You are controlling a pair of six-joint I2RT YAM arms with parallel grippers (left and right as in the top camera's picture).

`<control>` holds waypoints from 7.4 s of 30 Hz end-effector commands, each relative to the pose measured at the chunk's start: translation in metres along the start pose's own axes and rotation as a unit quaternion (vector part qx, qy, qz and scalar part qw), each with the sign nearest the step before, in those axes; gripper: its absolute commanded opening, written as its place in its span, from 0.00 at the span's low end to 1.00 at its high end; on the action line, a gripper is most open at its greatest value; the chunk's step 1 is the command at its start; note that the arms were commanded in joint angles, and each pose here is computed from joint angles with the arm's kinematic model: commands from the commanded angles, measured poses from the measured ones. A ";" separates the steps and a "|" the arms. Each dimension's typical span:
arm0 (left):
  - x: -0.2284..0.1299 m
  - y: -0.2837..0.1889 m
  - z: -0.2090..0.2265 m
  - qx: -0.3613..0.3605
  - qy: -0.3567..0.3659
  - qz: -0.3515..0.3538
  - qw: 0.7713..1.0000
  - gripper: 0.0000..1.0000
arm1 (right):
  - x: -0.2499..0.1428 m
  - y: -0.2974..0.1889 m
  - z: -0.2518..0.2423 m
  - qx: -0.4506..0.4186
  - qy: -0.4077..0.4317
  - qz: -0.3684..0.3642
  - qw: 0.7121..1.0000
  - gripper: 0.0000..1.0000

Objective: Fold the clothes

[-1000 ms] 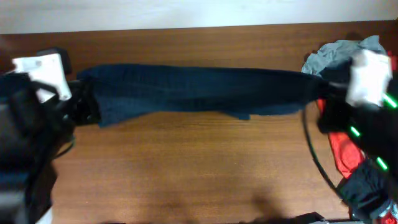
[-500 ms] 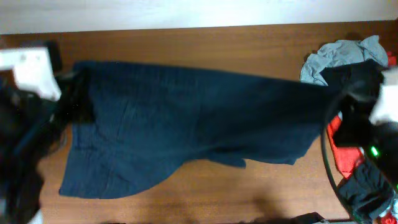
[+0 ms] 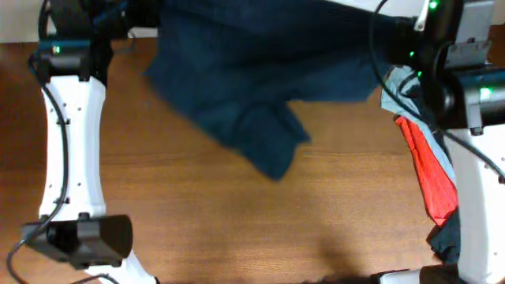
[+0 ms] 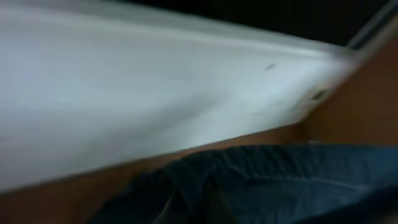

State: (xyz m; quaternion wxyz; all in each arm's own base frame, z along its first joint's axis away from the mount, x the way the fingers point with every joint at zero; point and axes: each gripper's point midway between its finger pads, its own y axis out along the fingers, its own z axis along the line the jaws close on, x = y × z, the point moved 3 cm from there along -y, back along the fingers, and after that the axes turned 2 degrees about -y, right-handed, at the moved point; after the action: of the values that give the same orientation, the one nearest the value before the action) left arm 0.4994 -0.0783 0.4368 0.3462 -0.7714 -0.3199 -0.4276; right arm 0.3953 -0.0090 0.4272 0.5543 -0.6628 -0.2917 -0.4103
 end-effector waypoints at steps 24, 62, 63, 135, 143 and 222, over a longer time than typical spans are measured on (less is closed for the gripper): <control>-0.119 -0.079 -0.007 0.173 0.021 0.324 0.930 0.04 | -0.087 -0.086 -0.008 0.084 -0.048 0.225 0.969 0.04; -0.224 -0.057 0.132 0.368 -0.062 0.385 0.844 0.09 | -0.142 0.167 0.111 0.228 -0.024 0.306 0.924 0.10; -0.221 -0.055 0.138 0.373 -0.062 0.375 0.847 0.09 | -0.143 0.174 0.115 0.231 -0.026 0.300 0.925 0.12; -0.351 -0.031 0.155 0.287 -0.073 0.397 0.869 0.52 | -0.317 0.129 0.016 0.014 -0.007 0.517 0.856 0.04; -0.327 -0.022 0.126 0.210 -0.096 0.373 0.899 0.50 | -0.269 0.093 0.017 0.033 -0.002 0.451 0.892 0.56; -0.409 -0.030 0.117 0.111 -0.306 0.363 0.873 0.95 | -0.314 0.107 0.066 0.094 -0.042 0.507 0.856 0.87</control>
State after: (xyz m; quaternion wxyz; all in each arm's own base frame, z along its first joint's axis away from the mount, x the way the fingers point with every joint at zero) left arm 0.3581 -0.0347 0.0454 0.4834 -0.8572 -0.1747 0.0311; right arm 0.3466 0.0519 0.1007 0.7316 -0.6809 0.0265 -0.0220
